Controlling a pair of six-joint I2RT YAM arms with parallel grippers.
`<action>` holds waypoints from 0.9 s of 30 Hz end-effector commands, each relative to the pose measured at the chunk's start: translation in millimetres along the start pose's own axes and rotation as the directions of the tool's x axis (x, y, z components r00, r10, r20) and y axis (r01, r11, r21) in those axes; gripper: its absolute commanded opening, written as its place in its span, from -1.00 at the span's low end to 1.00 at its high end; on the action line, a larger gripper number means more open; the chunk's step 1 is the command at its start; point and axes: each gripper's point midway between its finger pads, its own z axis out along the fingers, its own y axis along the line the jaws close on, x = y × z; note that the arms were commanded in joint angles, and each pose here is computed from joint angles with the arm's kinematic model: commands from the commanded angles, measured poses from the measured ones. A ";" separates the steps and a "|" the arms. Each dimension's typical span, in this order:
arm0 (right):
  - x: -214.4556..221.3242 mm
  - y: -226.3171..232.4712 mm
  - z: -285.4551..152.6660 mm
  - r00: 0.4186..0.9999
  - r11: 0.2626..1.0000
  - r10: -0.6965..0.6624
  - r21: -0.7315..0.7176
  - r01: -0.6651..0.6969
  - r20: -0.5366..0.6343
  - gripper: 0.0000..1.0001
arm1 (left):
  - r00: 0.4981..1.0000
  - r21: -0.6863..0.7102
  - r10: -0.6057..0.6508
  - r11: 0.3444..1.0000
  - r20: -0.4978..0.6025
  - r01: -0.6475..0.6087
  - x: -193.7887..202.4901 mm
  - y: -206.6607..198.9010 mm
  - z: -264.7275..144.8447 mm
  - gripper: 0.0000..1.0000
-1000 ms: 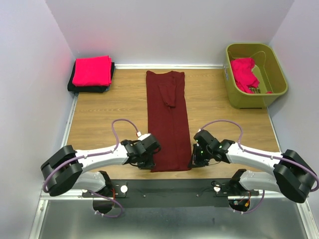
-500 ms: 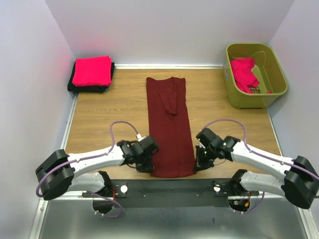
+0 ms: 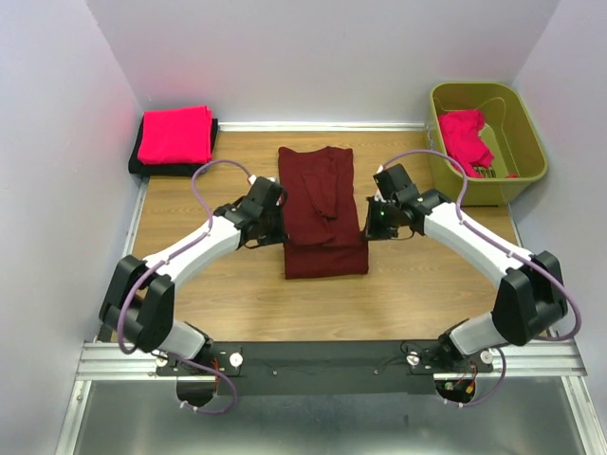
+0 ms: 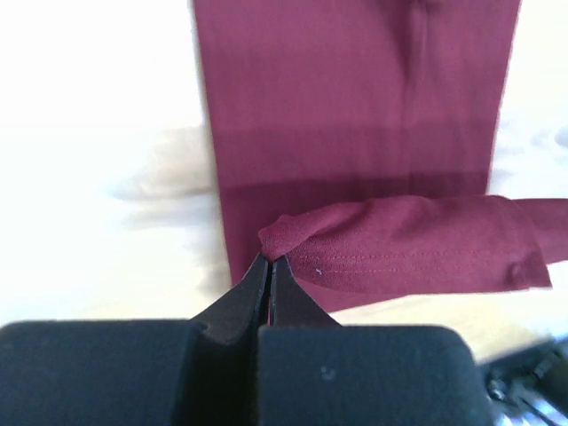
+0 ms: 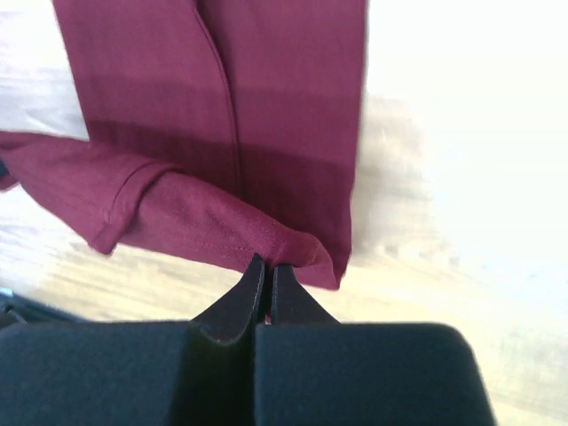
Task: Fold and stack the t-shirts
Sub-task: Fold the tshirt
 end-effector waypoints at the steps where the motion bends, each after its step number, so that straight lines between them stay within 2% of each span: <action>1: -33.2 -2.3 10.1 0.993 0.995 -0.101 0.028 0.099 0.067 -0.99 | 0.989 -0.087 0.106 0.991 0.099 -0.097 -40.3 15.0 9.7 -1.00; 4: -46.8 -1.2 20.1 0.990 0.993 -0.113 0.022 0.112 0.079 -0.99 | 0.983 -0.106 0.123 0.988 0.137 -0.109 -61.6 13.7 14.3 -1.00; 14: -85.2 -0.3 47.8 0.985 0.992 -0.126 0.027 0.124 0.118 -0.99 | 0.976 -0.174 0.131 0.980 0.173 -0.101 -87.6 35.5 35.9 -1.00; 27: -74.9 -31.8 97.7 0.995 0.992 -0.085 0.098 0.080 0.047 -0.99 | 0.974 -0.213 0.165 0.968 0.157 -0.129 -96.9 50.7 81.4 -1.00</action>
